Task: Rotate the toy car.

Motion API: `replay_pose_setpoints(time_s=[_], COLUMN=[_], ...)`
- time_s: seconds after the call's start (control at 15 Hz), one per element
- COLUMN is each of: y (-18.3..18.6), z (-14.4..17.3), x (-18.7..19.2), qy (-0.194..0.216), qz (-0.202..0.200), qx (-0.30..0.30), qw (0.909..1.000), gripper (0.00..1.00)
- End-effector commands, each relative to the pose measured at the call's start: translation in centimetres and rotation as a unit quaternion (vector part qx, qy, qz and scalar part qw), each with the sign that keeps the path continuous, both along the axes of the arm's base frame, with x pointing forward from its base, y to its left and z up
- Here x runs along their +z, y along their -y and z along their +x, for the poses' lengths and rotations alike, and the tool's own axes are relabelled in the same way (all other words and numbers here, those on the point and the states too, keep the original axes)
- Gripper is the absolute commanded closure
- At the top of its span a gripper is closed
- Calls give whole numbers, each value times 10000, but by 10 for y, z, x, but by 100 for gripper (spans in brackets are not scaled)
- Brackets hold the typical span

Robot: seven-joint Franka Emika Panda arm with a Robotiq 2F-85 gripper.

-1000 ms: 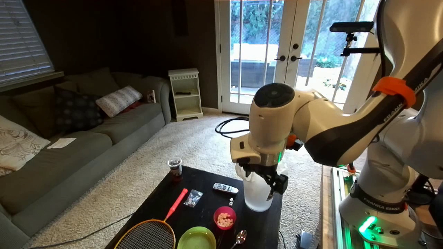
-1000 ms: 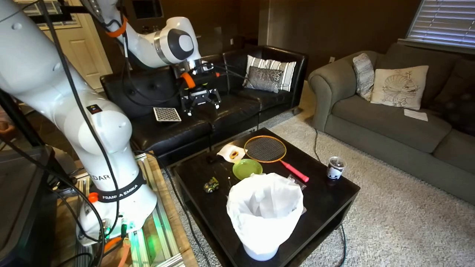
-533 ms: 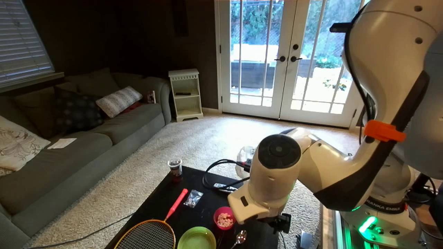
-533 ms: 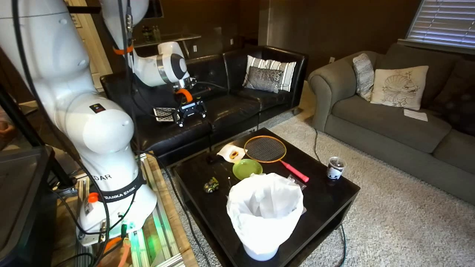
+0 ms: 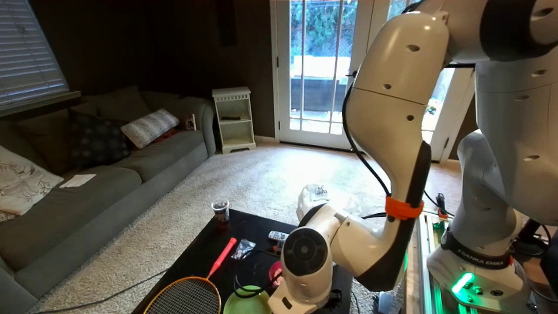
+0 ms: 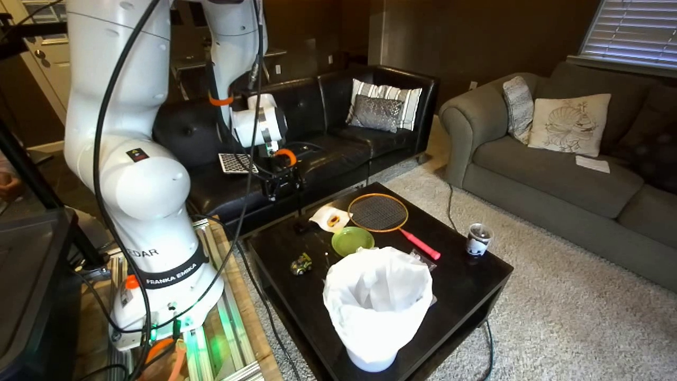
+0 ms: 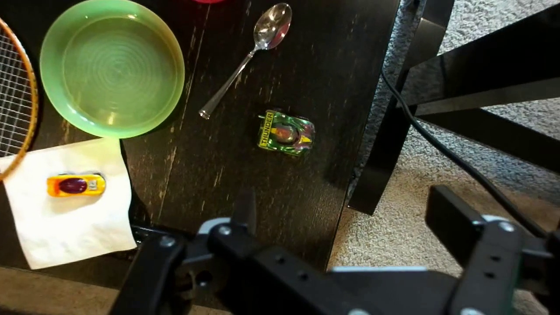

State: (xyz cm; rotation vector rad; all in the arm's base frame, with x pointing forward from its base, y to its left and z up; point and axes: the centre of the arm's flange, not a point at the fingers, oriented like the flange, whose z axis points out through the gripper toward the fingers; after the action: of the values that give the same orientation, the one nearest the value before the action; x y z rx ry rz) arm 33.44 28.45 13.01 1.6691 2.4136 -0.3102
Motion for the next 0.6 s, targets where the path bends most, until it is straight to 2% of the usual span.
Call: replay_pose_setpoints(time_s=[0.0, 0.27, 0.53], y=[-1, -4, -7], z=[4, 9, 4], x=[-6, -10, -56], qy=[-43, -73, -191], qz=[-1, 2, 372], qx=[17, 47, 606], qw=[10000, 10000, 9973], gripper=[0, 0, 0])
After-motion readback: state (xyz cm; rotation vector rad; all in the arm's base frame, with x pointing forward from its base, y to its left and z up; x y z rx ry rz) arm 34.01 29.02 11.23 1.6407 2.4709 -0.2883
